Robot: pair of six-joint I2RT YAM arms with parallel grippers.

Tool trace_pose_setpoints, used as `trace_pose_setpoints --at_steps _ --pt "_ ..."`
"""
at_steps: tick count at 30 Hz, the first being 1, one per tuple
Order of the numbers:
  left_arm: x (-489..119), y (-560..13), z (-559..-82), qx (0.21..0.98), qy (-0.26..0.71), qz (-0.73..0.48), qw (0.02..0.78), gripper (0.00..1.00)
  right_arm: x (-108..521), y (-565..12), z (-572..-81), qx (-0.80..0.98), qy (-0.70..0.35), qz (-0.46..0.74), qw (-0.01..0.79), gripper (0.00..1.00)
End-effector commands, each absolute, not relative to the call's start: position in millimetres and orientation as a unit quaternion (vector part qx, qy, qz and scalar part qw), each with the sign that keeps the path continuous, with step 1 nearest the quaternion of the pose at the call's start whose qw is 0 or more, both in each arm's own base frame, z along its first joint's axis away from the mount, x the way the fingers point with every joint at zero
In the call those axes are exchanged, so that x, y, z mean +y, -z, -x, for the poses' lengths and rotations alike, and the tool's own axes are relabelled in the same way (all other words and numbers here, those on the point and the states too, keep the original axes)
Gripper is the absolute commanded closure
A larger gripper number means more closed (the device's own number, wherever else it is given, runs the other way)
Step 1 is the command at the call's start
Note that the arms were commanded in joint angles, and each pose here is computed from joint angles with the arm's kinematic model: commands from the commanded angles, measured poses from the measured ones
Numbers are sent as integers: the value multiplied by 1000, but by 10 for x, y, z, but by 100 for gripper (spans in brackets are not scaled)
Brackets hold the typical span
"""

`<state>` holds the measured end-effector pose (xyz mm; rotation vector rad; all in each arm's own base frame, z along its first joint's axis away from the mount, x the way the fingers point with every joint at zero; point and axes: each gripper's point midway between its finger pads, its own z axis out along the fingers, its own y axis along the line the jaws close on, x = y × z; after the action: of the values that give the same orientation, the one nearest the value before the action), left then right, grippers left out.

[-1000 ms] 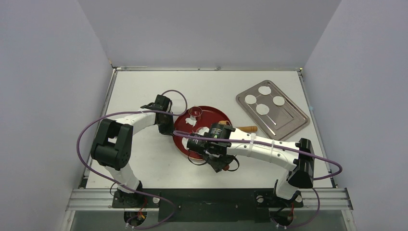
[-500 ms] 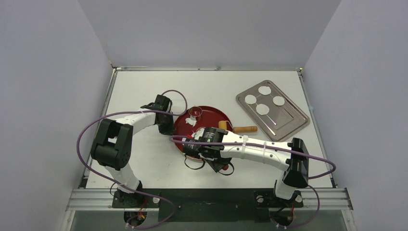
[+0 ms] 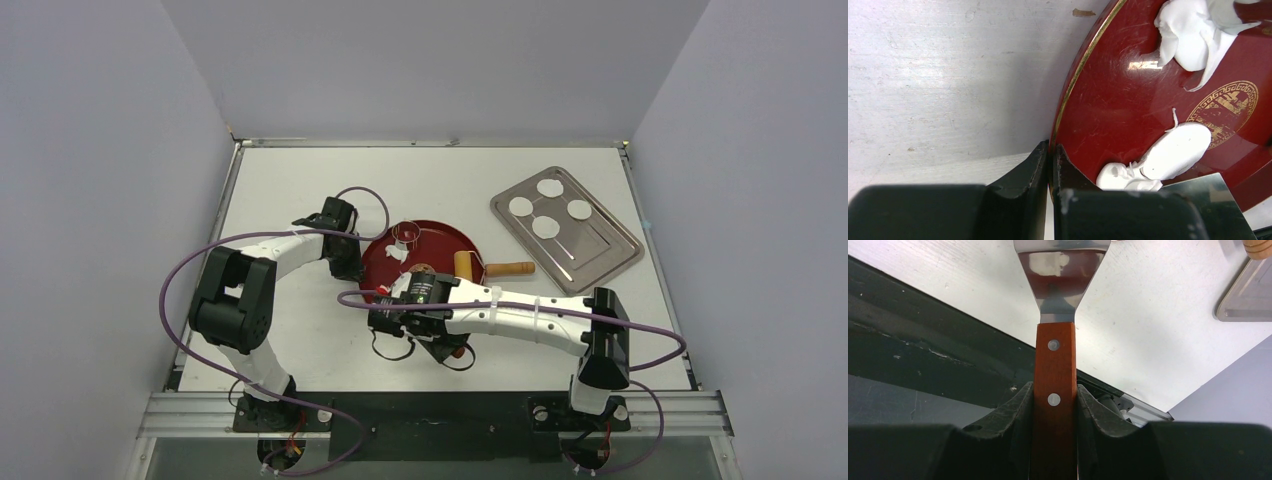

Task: Roll out the dumpling wrappers from the dough
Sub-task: Remove the dumpling wrapper from the work surface.

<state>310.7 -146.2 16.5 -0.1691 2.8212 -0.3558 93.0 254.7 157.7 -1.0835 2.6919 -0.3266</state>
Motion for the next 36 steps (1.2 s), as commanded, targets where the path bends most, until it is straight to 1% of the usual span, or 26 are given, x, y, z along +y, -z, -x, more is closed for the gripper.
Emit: trace_pose_setpoints --at_steps 1,12,36 --pt "-1519 -211 -3131 976 138 62 156 100 2744 -1649 -1028 911 91 373 149 100" --pt "-1522 -212 -3132 976 138 60 156 100 2884 -1715 -1162 903 97 379 179 100" --pt "-1534 -189 -3126 976 140 60 153 100 3239 -1841 -1359 882 86 418 200 100"
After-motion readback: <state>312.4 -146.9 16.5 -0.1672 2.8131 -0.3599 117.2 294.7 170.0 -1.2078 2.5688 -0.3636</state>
